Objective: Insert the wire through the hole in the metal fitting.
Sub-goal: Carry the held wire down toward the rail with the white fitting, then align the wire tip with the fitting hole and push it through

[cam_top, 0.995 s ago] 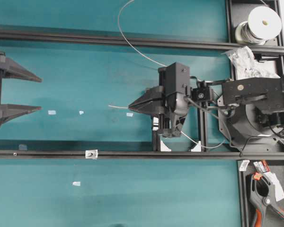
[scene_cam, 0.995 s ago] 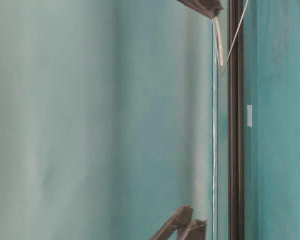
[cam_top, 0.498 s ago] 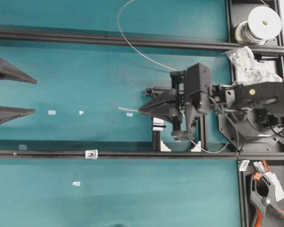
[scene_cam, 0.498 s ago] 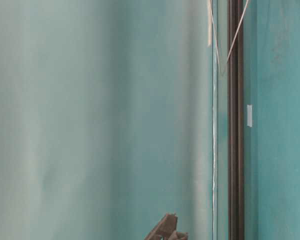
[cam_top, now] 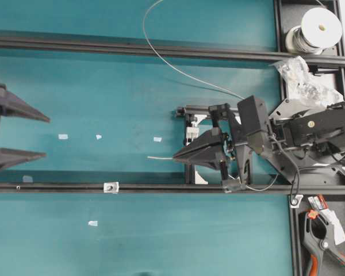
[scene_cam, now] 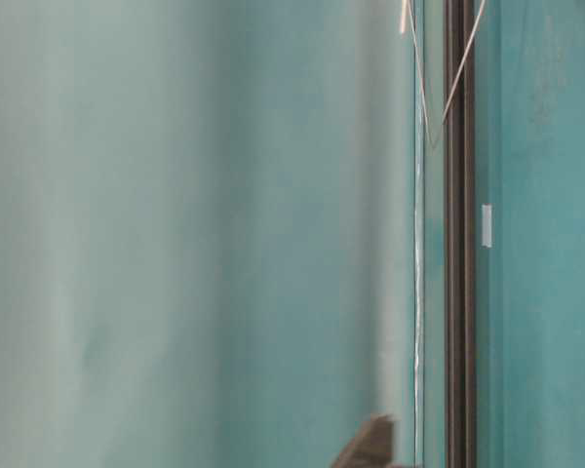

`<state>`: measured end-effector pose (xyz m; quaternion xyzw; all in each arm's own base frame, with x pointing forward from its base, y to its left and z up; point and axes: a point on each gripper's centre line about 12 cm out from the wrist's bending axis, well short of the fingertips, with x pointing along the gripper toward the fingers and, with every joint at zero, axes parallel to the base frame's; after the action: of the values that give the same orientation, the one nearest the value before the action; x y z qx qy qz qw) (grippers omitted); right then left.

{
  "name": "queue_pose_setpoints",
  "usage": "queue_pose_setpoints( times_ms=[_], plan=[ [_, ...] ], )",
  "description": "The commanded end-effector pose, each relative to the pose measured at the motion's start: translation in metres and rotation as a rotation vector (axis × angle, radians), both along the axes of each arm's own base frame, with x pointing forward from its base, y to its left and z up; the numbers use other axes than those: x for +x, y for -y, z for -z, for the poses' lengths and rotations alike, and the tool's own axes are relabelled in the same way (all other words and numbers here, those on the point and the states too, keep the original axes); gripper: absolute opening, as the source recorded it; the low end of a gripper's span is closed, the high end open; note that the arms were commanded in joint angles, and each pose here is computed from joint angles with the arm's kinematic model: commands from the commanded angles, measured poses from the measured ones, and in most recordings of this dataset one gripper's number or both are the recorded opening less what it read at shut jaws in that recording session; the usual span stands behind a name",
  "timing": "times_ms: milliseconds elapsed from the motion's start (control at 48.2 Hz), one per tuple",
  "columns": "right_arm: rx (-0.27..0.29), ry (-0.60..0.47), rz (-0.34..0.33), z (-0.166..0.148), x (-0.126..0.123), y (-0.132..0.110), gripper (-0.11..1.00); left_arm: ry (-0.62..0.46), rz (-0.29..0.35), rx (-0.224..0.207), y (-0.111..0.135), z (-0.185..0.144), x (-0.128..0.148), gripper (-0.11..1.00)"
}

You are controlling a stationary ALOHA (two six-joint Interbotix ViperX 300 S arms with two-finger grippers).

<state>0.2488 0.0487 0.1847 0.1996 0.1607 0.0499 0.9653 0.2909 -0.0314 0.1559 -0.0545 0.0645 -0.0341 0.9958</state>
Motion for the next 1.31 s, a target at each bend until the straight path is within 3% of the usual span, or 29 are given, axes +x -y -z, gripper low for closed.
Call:
queue_pose_setpoints(
  times_ms=[0, 290, 498, 747, 954, 1161, 1286],
  plan=[
    [0.007, 0.034, -0.017, -0.004, 0.004, -0.006, 0.00, 0.028, 0.021, -0.013, 0.009, -0.002, 0.009, 0.79],
    [0.037, 0.003, -0.040, 0.013, 0.003, -0.022, 0.00, 0.033, 0.093, -0.017, 0.032, 0.001, 0.014, 0.78],
    [0.052, 0.036, -0.004, 0.023, -0.006, -0.027, 0.00, 0.037, 0.112, -0.035, 0.039, 0.000, 0.015, 0.77],
    [0.003, 0.012, 0.067, 0.036, -0.006, -0.045, 0.00, 0.014, 0.125, -0.046, 0.046, 0.013, 0.019, 0.74],
    [-0.019, -0.001, 0.101, 0.044, -0.006, -0.060, 0.00, 0.007, 0.140, -0.044, 0.053, 0.034, 0.024, 0.57],
    [-0.041, -0.019, 0.109, 0.054, 0.000, -0.066, 0.00, -0.023, 0.137, -0.081, 0.058, 0.051, 0.034, 0.57],
    [-0.057, -0.032, 0.110, 0.060, 0.001, -0.067, 0.00, -0.029, 0.138, -0.080, 0.059, 0.055, 0.038, 0.57]
  ],
)
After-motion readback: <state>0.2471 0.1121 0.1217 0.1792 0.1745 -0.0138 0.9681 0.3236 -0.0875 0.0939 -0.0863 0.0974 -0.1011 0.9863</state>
